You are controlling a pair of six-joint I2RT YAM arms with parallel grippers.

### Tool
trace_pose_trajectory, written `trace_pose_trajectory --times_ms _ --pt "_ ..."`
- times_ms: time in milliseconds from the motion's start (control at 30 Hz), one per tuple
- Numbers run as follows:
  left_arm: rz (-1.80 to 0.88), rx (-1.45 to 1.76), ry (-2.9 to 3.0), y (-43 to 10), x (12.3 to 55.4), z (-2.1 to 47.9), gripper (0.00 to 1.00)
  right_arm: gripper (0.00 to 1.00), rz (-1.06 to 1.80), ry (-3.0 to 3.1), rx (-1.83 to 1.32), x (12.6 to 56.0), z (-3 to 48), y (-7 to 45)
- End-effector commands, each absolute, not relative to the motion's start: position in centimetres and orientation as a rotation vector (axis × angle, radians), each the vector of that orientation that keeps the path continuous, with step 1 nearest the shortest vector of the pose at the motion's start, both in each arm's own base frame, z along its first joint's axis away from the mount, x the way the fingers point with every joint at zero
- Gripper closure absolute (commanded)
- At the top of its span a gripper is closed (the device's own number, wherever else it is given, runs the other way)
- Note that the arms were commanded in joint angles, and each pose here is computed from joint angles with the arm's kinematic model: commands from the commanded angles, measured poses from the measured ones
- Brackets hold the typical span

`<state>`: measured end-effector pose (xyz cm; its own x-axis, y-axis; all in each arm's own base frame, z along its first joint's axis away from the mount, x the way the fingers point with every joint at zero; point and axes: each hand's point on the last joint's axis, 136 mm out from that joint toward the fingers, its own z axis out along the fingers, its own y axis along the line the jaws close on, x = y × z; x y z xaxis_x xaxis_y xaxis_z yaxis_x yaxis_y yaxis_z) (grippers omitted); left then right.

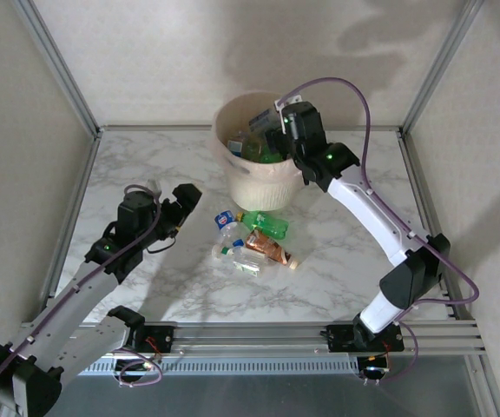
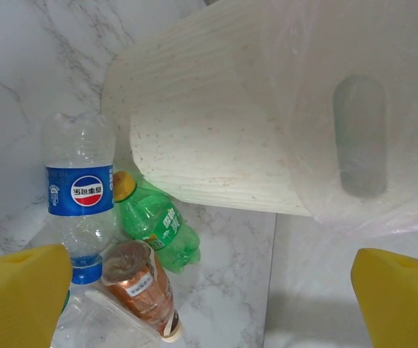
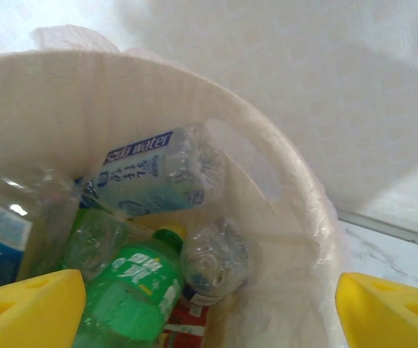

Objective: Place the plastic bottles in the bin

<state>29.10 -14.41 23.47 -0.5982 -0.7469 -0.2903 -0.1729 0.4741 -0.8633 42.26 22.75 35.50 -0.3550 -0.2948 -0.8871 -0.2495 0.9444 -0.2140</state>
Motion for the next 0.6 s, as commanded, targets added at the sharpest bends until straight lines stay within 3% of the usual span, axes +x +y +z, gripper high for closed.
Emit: trace_pose_trajectory --times_ms 0,200,567 --pt "-1.044 -0.827 2.057 -13.5 29.4 22.0 0.03 0.11 0.063 1.888 -0.347 39.3 39.5 23.1" --pt "-0.997 -0.865 2.097 -13.4 29.8 20.0 0.06 0.13 0.232 1.849 -0.397 33.3 41.0 26.6" --pt "-0.930 -0.926 2.170 -14.6 31.6 16.1 0.12 0.21 0.491 1.955 -0.383 26.7 36.4 28.7"
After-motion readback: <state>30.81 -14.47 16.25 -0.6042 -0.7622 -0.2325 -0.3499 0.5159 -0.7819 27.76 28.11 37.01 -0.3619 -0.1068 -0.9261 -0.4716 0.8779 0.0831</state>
